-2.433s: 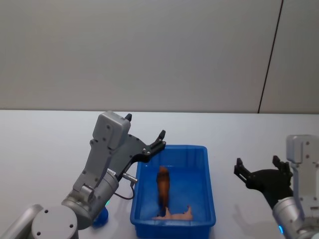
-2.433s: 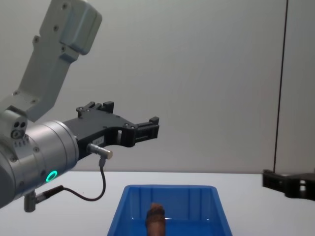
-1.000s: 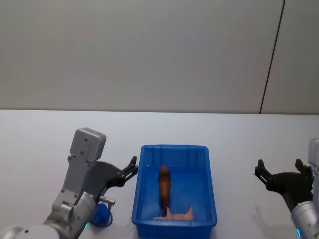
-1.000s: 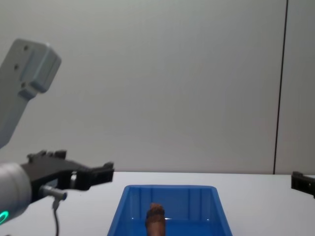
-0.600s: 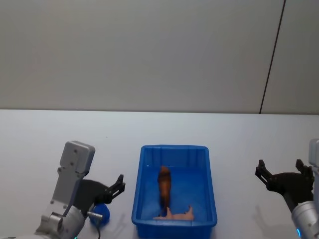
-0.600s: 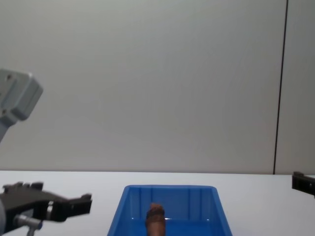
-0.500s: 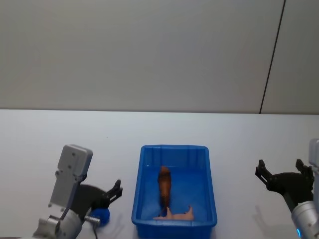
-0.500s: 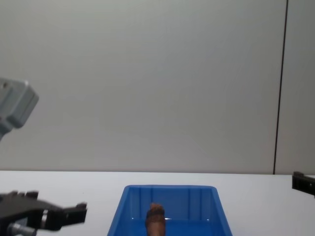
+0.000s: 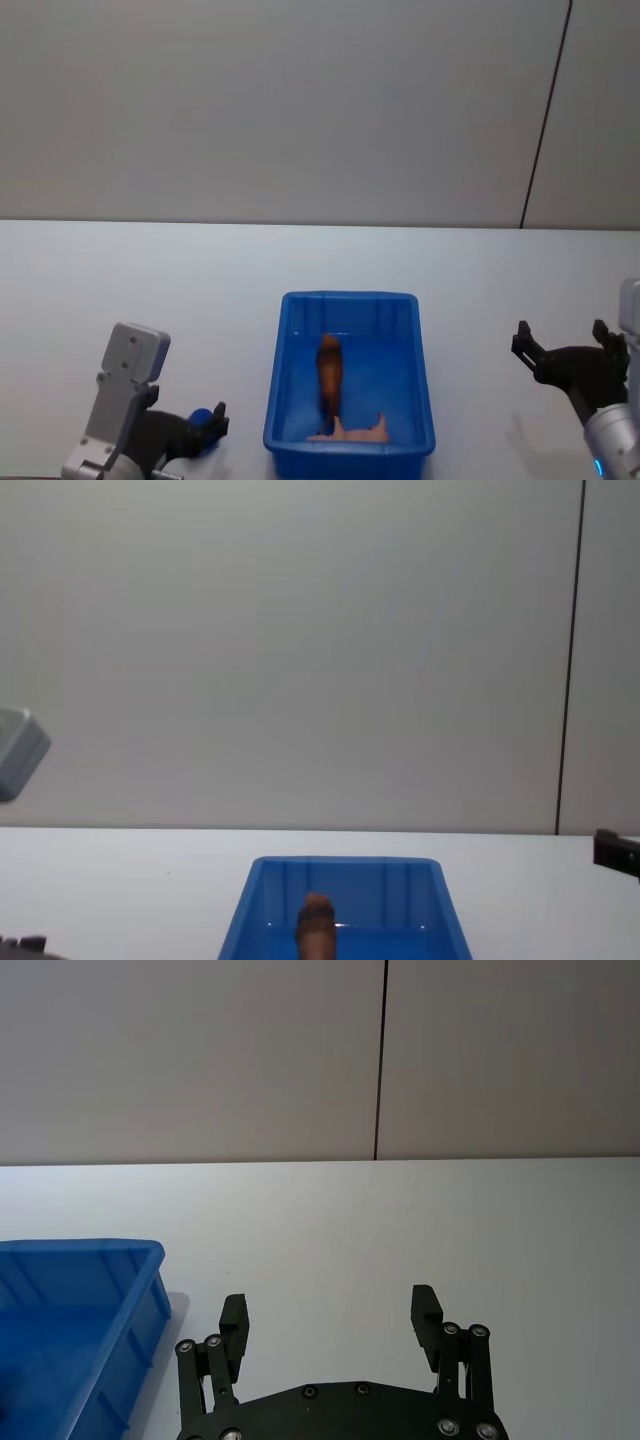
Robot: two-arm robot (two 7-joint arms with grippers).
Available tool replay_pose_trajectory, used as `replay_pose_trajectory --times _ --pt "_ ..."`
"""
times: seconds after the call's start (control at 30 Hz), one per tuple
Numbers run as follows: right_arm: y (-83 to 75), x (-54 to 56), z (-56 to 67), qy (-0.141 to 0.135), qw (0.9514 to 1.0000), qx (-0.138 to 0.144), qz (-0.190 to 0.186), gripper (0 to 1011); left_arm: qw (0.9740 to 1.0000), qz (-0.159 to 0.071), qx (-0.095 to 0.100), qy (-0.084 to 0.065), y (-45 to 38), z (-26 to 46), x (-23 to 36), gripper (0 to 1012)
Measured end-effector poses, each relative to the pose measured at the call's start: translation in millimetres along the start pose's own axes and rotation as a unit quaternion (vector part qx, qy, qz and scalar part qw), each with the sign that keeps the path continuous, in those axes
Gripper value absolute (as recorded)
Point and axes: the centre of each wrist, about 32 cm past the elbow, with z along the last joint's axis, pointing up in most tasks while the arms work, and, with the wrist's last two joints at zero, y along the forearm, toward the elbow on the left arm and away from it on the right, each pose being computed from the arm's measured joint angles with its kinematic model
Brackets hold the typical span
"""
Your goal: Pick up the two dolls from the table and place them into the box.
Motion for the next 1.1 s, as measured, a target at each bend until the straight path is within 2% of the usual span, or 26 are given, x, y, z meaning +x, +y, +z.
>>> replay_pose_trajectory --times 0.3,0.57,0.73,0.83,0.93,1.1 --pt "0.0 0.0 0.0 0.000 1.0000 0.000 0.000 1001 0.9998 -0.009 0.018 0.007 -0.3 -9.1 2.5 1001" --pt "0.0 0.0 -0.1 0.000 1.0000 0.000 0.000 1001 0.9995 -0.017 0.026 0.010 -3.4 -13.2 4.2 1001" --pt "0.0 0.0 -0.1 0.000 1.0000 0.000 0.000 1001 0.9993 -0.022 0.028 0.009 -6.3 -14.6 5.4 911" --pt "0.0 0.0 -0.1 0.000 1.0000 0.000 0.000 1001 0.9992 -0.027 0.028 0.006 -9.6 -15.2 6.7 792" --pt "0.0 0.0 -0.1 0.000 1.0000 0.000 0.000 1001 0.9992 -0.030 0.027 0.005 -12.4 -15.1 7.3 736" --pt "0.0 0.0 -0.1 0.000 1.0000 0.000 0.000 1001 0.9992 -0.032 0.026 0.003 -16.2 -14.9 8.3 559"
